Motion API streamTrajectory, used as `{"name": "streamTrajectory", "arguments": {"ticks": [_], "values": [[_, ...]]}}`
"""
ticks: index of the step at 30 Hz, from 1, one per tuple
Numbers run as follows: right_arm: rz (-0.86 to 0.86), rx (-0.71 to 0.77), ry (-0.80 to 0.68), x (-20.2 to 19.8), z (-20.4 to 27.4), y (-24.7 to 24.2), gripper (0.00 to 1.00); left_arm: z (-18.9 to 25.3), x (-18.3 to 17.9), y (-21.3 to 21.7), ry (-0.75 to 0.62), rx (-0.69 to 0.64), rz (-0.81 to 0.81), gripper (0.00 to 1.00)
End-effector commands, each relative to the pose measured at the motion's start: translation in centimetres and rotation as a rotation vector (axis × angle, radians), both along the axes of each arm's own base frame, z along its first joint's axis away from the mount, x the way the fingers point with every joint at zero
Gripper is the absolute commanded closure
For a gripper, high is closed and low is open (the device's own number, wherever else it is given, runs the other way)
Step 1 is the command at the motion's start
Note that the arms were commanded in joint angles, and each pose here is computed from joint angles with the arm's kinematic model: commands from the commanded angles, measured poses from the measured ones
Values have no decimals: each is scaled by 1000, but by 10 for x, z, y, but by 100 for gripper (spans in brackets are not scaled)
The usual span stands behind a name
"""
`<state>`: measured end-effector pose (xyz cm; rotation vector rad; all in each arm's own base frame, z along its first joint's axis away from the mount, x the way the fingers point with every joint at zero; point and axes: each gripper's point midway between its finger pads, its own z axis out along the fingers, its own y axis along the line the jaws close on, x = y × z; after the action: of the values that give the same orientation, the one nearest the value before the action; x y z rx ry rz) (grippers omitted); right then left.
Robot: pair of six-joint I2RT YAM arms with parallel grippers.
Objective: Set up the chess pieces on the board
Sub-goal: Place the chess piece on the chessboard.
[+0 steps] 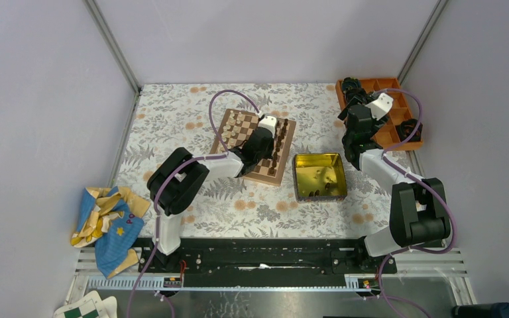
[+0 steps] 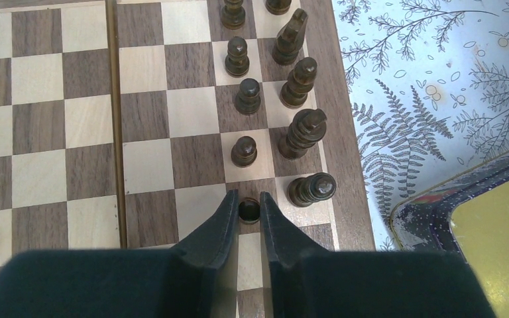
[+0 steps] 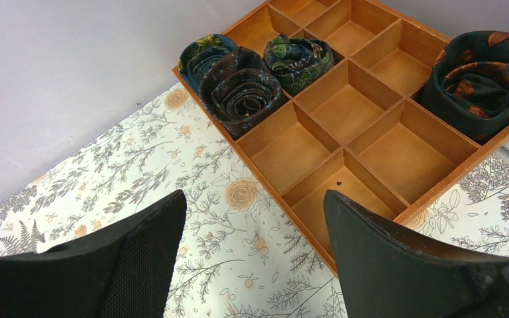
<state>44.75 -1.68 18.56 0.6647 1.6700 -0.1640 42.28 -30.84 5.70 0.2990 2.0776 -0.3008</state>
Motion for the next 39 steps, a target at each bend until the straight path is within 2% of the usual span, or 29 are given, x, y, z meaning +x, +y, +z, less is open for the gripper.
{"name": "streamTrajectory", "arguments": {"ticks": [1, 9, 19, 33, 39], "values": [[-3, 18, -60, 6, 15, -1, 17, 11, 10, -9, -29, -55, -4, 82], [1, 21, -58, 6, 13, 0, 18, 10, 10, -10, -25, -58, -6, 81], [1, 21, -58, 6, 13, 0, 17, 11, 10, -8, -26, -60, 5, 73], [5, 25, -57, 6, 12, 1, 18, 21, 9, -6, -38, -66, 13, 72], [6, 24, -55, 5, 12, 1, 17, 23, 8, -4, -43, -65, 18, 67]]}}
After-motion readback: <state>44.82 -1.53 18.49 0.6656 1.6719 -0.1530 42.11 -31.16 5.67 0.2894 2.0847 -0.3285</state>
